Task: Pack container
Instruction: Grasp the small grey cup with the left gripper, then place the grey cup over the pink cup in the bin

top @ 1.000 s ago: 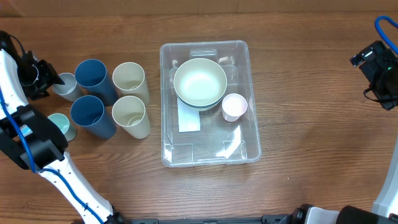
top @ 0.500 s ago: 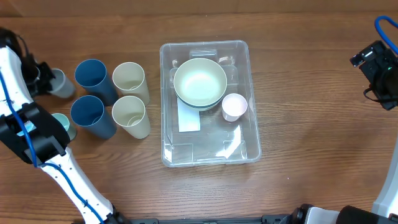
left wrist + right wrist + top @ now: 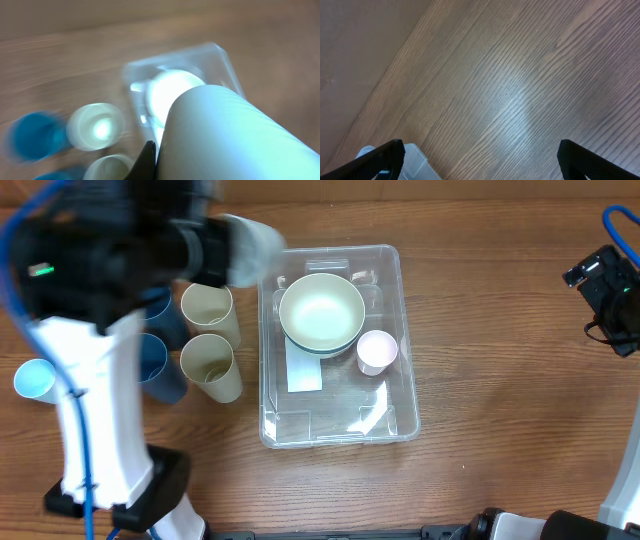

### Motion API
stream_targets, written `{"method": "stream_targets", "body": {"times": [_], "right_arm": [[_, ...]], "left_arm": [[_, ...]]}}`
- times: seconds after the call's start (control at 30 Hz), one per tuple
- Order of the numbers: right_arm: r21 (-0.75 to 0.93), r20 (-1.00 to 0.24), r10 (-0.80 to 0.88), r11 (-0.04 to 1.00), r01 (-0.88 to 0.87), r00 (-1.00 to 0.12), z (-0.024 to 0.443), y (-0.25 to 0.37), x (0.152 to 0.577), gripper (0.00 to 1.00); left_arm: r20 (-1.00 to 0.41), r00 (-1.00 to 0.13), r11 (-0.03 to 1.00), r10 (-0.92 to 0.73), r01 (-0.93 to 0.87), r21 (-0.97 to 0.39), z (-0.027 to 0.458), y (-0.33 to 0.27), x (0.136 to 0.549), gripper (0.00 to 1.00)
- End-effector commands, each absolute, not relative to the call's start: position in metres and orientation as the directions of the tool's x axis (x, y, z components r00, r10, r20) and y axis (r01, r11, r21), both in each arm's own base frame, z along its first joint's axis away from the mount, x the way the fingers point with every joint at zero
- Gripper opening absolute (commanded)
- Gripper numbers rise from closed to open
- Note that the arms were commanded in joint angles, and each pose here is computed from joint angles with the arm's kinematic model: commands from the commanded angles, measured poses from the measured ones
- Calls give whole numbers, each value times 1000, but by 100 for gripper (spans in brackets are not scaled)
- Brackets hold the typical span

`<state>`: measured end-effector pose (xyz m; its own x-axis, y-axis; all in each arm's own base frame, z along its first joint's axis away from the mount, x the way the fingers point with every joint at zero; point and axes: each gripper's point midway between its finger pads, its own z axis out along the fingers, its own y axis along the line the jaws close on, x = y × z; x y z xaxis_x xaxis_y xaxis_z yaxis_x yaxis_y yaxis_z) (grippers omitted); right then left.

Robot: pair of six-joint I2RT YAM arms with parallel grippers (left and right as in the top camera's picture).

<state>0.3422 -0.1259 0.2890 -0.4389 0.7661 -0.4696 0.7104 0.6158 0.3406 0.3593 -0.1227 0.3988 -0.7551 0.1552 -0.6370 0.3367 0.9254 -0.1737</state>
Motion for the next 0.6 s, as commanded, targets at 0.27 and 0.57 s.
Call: {"method": "stream_targets", "body": {"times": [0.27,0.57], "right_arm": [[351,-476,767,614,707,-431,293,-124,342,100],[351,-476,767,614,707,-431,293,-124,342,100]], "left_arm": [[-233,-690,708,685,706,-10,209,-299,354,5],[-80,-727,730,682,683,24,122,-305,375,8]]}}
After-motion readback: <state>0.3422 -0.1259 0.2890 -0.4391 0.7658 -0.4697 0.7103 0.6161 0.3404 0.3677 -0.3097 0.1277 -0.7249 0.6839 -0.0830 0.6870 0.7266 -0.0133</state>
